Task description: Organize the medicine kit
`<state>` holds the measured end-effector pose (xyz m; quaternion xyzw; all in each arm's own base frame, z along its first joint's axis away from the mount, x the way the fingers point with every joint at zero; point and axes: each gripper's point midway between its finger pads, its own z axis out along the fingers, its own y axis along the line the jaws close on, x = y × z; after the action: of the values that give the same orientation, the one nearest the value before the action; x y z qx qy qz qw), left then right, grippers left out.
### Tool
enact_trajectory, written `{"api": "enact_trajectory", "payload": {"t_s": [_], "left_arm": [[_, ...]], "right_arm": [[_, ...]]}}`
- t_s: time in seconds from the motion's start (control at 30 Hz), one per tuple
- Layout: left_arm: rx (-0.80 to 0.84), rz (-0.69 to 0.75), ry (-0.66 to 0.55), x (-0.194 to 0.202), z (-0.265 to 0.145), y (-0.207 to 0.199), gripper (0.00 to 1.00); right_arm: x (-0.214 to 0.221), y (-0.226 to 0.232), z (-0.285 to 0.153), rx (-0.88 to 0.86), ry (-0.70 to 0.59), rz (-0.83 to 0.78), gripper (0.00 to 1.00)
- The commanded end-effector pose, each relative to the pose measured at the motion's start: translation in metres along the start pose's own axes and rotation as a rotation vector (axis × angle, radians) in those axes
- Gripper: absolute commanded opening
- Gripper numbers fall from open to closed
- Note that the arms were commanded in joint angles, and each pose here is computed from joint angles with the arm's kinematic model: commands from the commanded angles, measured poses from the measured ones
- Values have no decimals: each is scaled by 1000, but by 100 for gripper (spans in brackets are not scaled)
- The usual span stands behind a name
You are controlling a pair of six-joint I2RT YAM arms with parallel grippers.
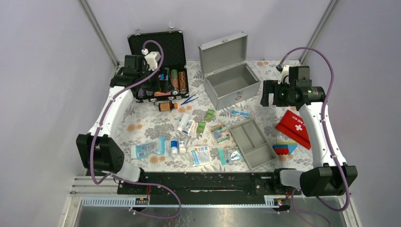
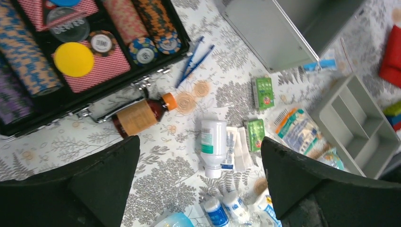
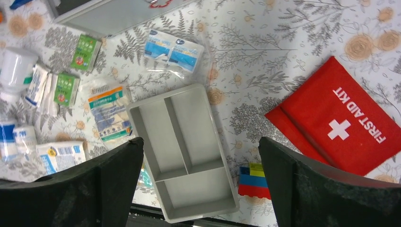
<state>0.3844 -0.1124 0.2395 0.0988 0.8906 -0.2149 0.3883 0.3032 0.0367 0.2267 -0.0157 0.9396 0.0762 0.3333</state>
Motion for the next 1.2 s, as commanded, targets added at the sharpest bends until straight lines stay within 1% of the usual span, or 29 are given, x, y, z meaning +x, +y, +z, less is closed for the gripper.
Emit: {"api": "enact_trajectory", "payload": {"t_s": [0.0, 0.07, 0.17, 0.33, 0.4, 0.53, 0.6, 0.73, 0.83, 0.9, 0.97, 1.07, 1.17], "left_arm": [[117, 94, 0, -10, -1, -32, 99], [143, 139, 0, -11, 1, -43, 99], [170, 186, 0, -13, 4, -55, 99], [174, 201, 8, -9, 5, -63, 98], [173, 205, 10, -8, 6, -65, 98], [172, 199, 8, -5, 8, -66, 98], [178, 195, 12, -3, 9, -68, 98], [184, 190, 24, 2, 11, -70, 98], [186, 187, 28, 4, 11, -70, 98], [186, 187, 30, 6, 11, -69, 98], [178, 189, 35, 9, 12, -67, 98], [170, 184, 42, 12, 14, -65, 98], [166, 190, 47, 14, 15, -63, 98]], "right_arm": [[11, 23, -13, -156, 30, -131, 100], [12, 19, -11, -140, 39, -156, 99], [15, -2, -7, -35, 53, -187, 100], [32, -32, 3, 71, 82, -332, 96], [42, -37, 6, 58, 108, -386, 94], [74, -33, 3, -59, 231, -518, 95], [84, -37, 2, -97, 269, -505, 93], [91, -43, 8, -181, 364, -420, 90], [78, -58, 15, -199, 409, -283, 88], [71, -74, 22, -173, 430, -270, 88], [74, -89, 31, -147, 465, -341, 87], [90, -111, 41, -132, 542, -475, 82], [104, -128, 48, -143, 605, -560, 76]]}}
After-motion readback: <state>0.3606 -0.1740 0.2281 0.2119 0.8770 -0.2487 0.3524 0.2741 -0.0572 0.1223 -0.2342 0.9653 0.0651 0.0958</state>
